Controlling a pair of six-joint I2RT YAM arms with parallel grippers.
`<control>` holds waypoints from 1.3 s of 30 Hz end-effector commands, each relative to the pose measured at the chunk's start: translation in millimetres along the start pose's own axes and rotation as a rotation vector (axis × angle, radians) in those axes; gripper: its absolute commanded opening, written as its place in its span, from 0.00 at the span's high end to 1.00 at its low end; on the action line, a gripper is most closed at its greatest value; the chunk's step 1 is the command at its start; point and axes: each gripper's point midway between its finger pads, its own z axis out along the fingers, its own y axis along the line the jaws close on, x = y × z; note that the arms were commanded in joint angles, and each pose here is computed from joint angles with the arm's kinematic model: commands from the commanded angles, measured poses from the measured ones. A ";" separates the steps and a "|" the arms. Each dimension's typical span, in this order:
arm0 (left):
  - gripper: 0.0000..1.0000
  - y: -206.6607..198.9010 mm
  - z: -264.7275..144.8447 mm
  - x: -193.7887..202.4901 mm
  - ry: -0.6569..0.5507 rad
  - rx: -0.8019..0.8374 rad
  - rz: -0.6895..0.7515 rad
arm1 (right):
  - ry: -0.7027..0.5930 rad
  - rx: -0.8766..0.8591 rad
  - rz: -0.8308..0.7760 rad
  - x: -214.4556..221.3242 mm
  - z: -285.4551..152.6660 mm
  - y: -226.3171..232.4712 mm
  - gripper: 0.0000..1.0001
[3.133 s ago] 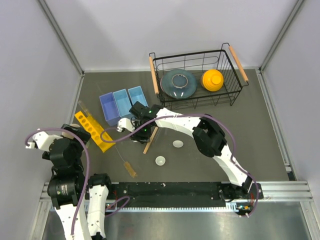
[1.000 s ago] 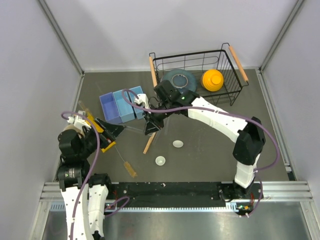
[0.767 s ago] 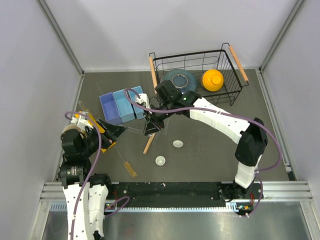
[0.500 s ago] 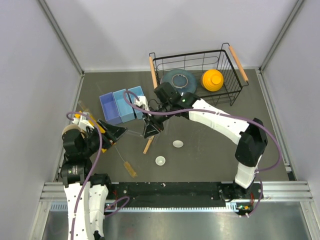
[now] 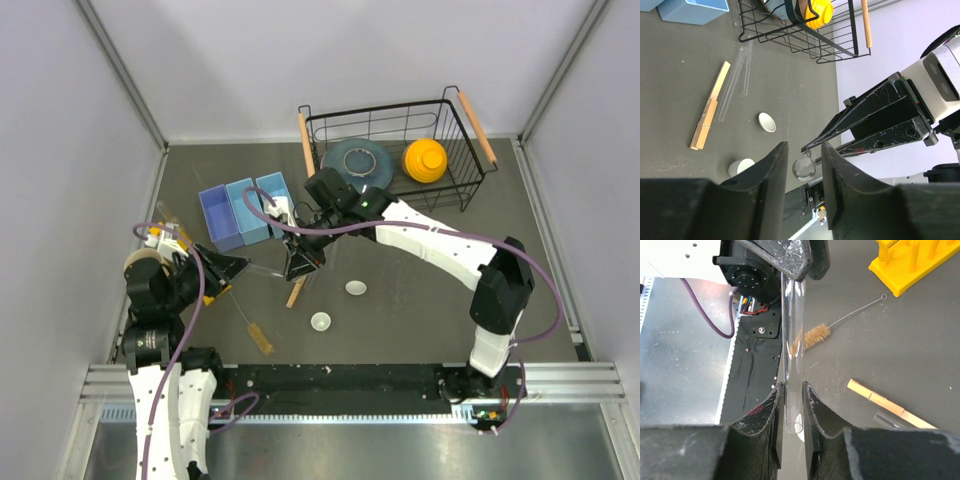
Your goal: Organize the chemistry lab equipment
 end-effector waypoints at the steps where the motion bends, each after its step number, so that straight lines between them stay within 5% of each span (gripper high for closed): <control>1: 0.68 -5.8 0.5 -2.3 -0.010 0.036 0.035 | -0.042 -0.010 -0.077 -16.8 -3.8 9.9 0.87; 5: 0.85 -6.3 0.1 -2.2 -0.008 0.039 0.046 | -0.037 -0.005 -0.088 -16.0 -2.5 10.3 0.87; 9: 0.89 -4.9 -2.4 -2.9 -0.017 0.020 0.076 | -0.033 0.011 -0.102 -16.3 -3.8 9.8 0.82; 13: 0.90 2.6 -9.8 -12.0 -0.063 -0.071 0.152 | -0.025 0.077 -0.159 -20.5 -16.4 7.9 0.40; 16: 0.90 16.0 -19.6 -24.8 -0.109 -0.203 0.218 | -0.011 0.139 -0.227 -22.3 -34.2 11.1 0.19; 19: 0.90 27.4 -30.5 -44.9 -0.175 -0.333 0.294 | -0.005 0.209 -0.307 -20.7 -58.2 17.4 0.10; 28: 0.91 62.2 -51.7 -121.5 -0.392 -0.677 0.467 | -0.072 0.369 -0.210 31.2 -143.7 8.2 0.04; 39: 0.91 76.5 -36.4 -178.1 -0.484 -0.798 0.566 | -0.176 0.393 -0.113 118.4 -160.0 8.0 0.01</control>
